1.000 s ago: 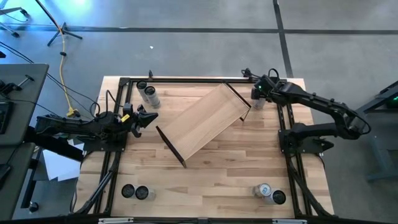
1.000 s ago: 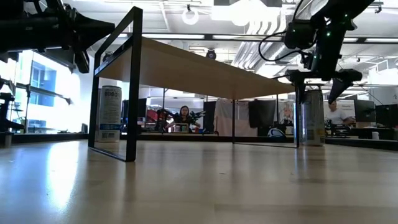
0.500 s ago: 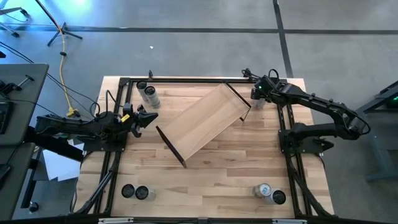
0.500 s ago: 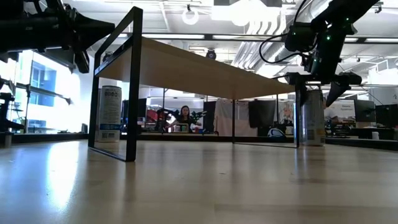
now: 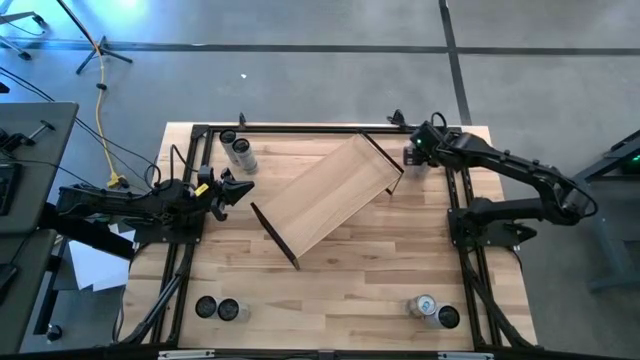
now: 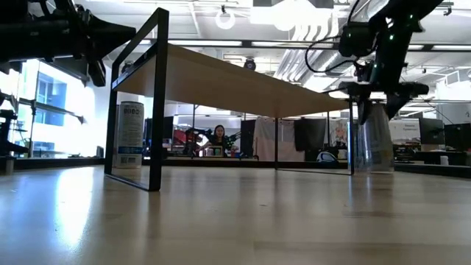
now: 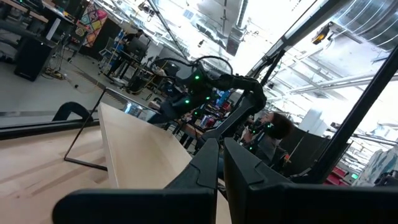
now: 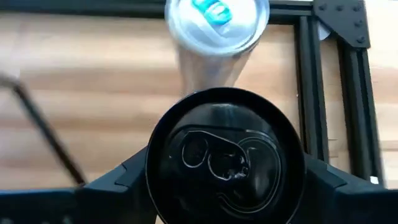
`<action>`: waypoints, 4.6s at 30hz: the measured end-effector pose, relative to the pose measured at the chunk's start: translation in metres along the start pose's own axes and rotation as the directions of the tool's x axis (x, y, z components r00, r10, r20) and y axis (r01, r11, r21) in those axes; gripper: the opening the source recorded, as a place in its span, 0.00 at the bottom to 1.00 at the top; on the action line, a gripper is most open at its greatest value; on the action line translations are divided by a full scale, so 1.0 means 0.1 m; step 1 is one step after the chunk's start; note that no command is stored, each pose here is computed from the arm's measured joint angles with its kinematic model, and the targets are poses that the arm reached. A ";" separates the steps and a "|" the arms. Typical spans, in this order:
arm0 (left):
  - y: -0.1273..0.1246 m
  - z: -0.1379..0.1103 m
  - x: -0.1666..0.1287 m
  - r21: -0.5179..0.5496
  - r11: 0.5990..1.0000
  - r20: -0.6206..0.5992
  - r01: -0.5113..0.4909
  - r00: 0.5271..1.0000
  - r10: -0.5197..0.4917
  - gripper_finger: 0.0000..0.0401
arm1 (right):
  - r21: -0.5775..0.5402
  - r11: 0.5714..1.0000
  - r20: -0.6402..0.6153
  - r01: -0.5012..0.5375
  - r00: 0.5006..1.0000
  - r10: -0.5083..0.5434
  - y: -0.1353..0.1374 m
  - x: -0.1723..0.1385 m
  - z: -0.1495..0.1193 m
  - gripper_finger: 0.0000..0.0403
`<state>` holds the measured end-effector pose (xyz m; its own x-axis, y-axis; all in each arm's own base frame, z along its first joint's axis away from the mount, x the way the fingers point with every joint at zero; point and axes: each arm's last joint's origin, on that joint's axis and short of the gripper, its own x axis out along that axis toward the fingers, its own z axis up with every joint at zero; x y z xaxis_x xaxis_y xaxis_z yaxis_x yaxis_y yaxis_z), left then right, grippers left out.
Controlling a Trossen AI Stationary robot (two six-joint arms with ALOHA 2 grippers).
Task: Place canned beverage on shelf
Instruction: Put the top white-yellow soda can on the shelf
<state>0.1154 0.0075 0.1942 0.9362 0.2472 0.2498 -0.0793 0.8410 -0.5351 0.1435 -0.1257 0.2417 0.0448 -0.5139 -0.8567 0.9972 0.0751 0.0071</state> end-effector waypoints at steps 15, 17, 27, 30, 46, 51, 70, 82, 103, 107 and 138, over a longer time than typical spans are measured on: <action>0.00 0.00 0.00 0.000 1.000 0.001 0.000 1.000 0.000 0.00 | -0.183 0.928 0.219 -0.325 0.907 0.360 -0.27 -1.34 0.11 0.60; 0.00 0.00 0.00 0.000 1.000 0.000 0.000 1.000 0.000 0.00 | -0.196 0.915 0.236 -0.354 0.888 0.394 -0.29 -1.44 0.12 0.60; 0.00 0.00 0.00 0.000 1.000 0.000 0.000 1.000 0.000 0.00 | -0.372 0.828 0.266 -0.420 0.807 0.528 -0.19 -1.69 0.19 0.60; 0.00 0.00 0.00 0.000 1.000 0.000 0.000 1.000 0.000 0.00 | -0.422 0.771 0.280 -0.477 0.740 0.611 -0.05 -1.73 0.24 0.60; -0.03 0.08 0.00 -0.226 0.974 0.101 0.022 0.995 0.001 0.00 | -0.594 0.429 0.161 -0.680 0.422 0.892 0.63 -1.84 0.27 0.60; -0.04 0.15 -0.01 -0.280 0.960 0.194 0.009 0.980 0.048 0.00 | -0.574 0.415 0.148 -0.706 0.409 0.901 0.64 -1.87 0.24 0.62; -0.71 0.92 0.59 0.204 0.979 -0.127 -0.014 0.991 0.041 0.20 | -0.511 0.415 0.173 -0.753 0.383 0.907 0.67 -1.91 0.24 0.63; -0.92 0.97 1.12 0.350 0.931 -0.208 0.104 0.978 -0.031 0.42 | -0.568 0.308 0.073 -0.763 0.326 0.942 0.68 -1.92 0.20 0.63; -0.90 0.87 1.25 0.329 0.940 -0.200 0.084 0.980 -0.017 0.42 | -0.556 0.258 0.023 -0.790 0.296 0.955 0.69 -1.93 0.19 0.63; -0.90 0.87 1.25 0.329 0.941 -0.200 0.084 0.980 -0.017 0.42 | -0.505 0.262 0.014 -0.822 0.295 0.955 0.71 -1.92 0.19 0.63; -0.98 1.07 1.18 0.311 0.946 -0.062 0.094 0.995 -0.078 0.42 | -0.756 0.447 -0.163 -0.478 0.799 0.579 1.33 -1.94 0.34 0.63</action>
<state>0.1968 0.0054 0.3622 0.9590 0.1503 0.2401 -0.0937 0.9682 -0.2318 0.2692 -0.0450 0.4259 0.6031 -0.2277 -0.7645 0.3786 0.9253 0.0230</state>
